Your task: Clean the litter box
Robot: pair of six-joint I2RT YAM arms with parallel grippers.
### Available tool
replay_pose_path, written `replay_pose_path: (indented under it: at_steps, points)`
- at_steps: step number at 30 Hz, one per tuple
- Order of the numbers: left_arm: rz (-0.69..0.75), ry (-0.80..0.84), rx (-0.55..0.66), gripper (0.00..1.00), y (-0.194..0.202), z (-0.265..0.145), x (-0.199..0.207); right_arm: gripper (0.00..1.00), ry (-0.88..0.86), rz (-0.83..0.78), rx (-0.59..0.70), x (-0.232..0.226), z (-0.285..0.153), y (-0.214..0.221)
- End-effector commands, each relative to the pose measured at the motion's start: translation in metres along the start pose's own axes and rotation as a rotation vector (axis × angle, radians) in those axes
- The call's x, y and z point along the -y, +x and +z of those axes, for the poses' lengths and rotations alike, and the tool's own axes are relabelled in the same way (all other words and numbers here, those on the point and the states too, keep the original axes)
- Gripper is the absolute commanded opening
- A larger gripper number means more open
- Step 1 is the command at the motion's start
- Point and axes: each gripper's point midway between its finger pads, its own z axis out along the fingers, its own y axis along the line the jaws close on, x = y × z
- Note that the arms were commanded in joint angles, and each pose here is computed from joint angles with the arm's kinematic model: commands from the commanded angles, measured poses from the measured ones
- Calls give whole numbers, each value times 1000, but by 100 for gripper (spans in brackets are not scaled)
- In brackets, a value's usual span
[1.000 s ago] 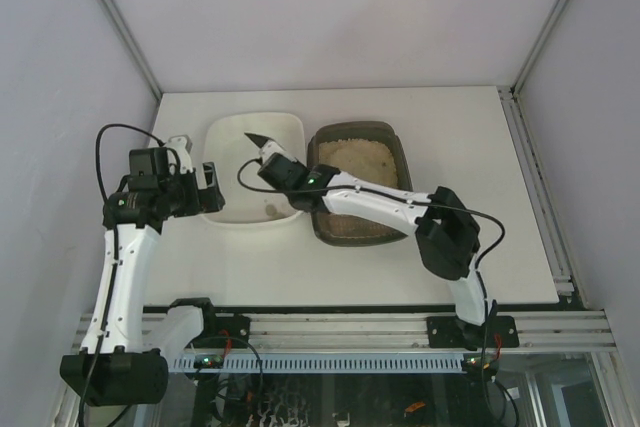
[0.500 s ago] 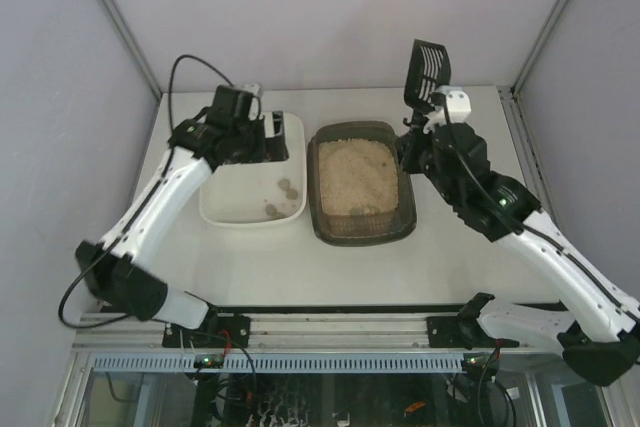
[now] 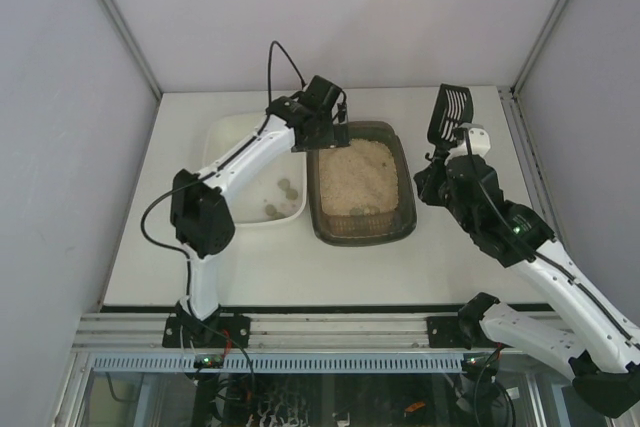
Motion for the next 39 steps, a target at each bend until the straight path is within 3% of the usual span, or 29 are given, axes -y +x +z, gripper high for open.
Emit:
replay_pose_path:
  at_steps: [1,10,15,23,32,39]
  points:
    - [-14,-100,107,100,-30,10,-6,0,-11,45,50,-1,-1,-12]
    - [14,-131,86,100,-1,36,-14,0,-8,55,45,4,7,-5]
    - [53,-120,102,94,-1,49,-10,0,-9,75,49,8,8,-2]
    - [163,-106,145,76,-5,65,0,0,-13,101,40,8,14,3]
    - [226,-167,149,76,-2,81,-10,0,-11,106,39,12,16,10]
    - [282,-233,174,65,-8,91,-19,0,-26,125,31,9,22,16]
